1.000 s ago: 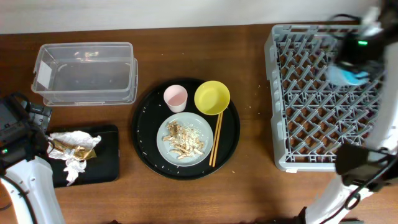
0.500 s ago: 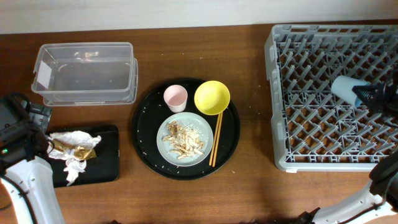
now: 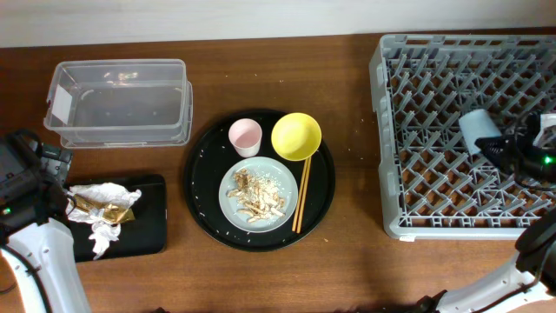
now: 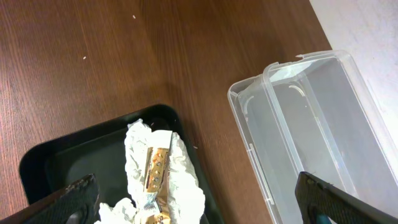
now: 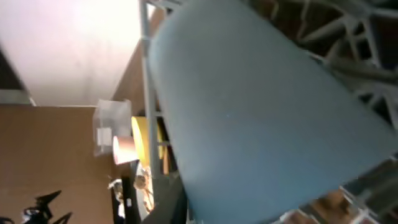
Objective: Sort waste into correct bins and load items into the dishwasher rack
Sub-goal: 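Reach the right gripper to the pink cup and grasp it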
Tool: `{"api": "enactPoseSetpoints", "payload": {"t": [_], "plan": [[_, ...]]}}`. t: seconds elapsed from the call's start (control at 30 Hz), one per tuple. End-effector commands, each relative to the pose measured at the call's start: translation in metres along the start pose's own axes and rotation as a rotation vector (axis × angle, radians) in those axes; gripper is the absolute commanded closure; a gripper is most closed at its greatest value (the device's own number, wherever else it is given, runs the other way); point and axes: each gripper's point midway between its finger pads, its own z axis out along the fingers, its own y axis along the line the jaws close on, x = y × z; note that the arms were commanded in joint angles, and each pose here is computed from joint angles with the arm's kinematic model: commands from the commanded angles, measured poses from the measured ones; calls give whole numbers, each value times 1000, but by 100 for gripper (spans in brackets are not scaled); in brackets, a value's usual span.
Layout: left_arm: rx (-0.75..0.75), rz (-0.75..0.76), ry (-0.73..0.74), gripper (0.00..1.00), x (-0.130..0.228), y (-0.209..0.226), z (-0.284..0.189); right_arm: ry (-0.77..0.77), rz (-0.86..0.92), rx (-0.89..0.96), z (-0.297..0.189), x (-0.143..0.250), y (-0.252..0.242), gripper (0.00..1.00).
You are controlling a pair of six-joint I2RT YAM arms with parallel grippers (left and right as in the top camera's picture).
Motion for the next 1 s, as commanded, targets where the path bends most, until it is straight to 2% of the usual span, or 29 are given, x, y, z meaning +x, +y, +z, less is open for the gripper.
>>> {"api": "enactPoseSetpoints", "payload": {"t": [0.0,0.1,0.17,0.2,0.33,0.37,0.4,0.43,0.47,0.5,0.53,0.57,0.6,0.63,0.67,0.7,0.73,0.77,0.8,0.9,0.97], "plan": [[0,8,-10,1,-3,0,-2,42,60,151,-3,8,-21,85],[0,8,-10,1,-3,0,-2,2,69,189,-18,-4,-3,85],[0,8,-10,1,-3,0,-2,-82,121,361,-51,-13,5,85],[0,8,-10,1,-3,0,-2,-129,123,387,-66,-15,15,84],[0,8,-10,1,-3,1,-2,-257,82,400,-100,-14,60,80],[0,8,-10,1,-3,0,-2,-285,45,396,-106,-14,74,81],[0,8,-10,1,-3,0,-2,-310,9,378,-111,-11,91,90],[0,8,-10,1,-3,0,-2,-324,-24,324,-112,-6,112,92],[0,8,-10,1,-3,1,-2,-327,-61,245,-112,0,136,92],[0,8,-10,1,-3,0,-2,-314,-102,140,-109,11,163,86],[0,8,-10,1,-3,0,-2,-252,-244,-36,-98,36,210,18],[0,8,-10,0,-3,0,-2,-150,-377,-106,-75,63,238,2],[0,8,-10,1,-3,0,-2,-8,-562,-146,-41,94,257,2],[0,8,-10,1,-3,0,-2,69,-639,-162,-22,109,265,0],[0,8,-10,1,-3,0,-2,194,-733,-170,12,132,274,25],[0,8,-10,1,-3,0,-2,321,-771,-124,61,153,280,34],[0,8,-10,1,-3,0,-2,334,-711,22,95,151,271,28],[0,8,-10,1,-3,0,-2,297,-645,214,125,146,256,27],[0,8,-10,1,-3,0,-2,277,-671,334,157,153,250,25],[0,8,-10,1,-3,0,-2,264,-767,351,221,184,263,19],[0,8,-10,1,-3,0,-2,254,-789,307,283,212,268,15]]}}
